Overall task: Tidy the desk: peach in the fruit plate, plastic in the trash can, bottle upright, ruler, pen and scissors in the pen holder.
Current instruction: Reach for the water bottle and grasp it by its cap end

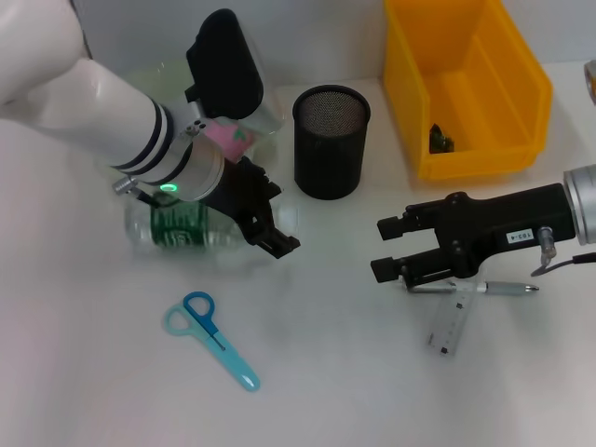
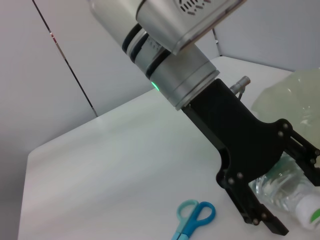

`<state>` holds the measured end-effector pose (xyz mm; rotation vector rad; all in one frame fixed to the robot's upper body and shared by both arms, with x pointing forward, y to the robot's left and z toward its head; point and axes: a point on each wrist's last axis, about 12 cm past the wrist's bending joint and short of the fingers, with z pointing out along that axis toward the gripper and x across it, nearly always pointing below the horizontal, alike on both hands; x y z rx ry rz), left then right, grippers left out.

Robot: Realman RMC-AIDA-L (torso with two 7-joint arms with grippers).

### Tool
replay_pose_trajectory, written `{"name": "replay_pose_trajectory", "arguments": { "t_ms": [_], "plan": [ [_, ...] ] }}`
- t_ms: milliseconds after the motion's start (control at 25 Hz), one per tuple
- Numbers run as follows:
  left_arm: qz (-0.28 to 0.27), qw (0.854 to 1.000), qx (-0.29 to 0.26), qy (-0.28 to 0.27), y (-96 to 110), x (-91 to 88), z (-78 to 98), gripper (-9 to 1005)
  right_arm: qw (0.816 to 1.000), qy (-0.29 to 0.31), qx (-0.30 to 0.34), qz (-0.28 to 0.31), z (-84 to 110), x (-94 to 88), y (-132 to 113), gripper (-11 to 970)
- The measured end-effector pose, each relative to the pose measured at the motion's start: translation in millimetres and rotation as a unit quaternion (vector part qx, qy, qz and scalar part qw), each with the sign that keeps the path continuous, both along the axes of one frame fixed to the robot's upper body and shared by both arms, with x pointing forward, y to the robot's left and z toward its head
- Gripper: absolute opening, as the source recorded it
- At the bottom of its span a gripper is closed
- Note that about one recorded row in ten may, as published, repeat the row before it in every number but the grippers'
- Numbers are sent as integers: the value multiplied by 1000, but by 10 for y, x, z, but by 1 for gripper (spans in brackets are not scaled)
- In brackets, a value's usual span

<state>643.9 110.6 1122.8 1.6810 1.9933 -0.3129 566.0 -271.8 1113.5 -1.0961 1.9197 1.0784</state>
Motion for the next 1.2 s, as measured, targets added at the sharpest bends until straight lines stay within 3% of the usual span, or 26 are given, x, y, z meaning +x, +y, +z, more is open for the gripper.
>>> {"name": "replay_pose_trajectory", "arguments": {
  "t_ms": [1120, 1200],
  "plan": [
    [-40, 997, 59, -43, 34, -38, -112, 707, 1000, 7, 5, -7, 20, 18, 19, 751],
    [-40, 996, 60, -45, 37, -37, -116, 636, 1000, 7, 6, -6, 20, 16, 23, 750]
  ]
}}
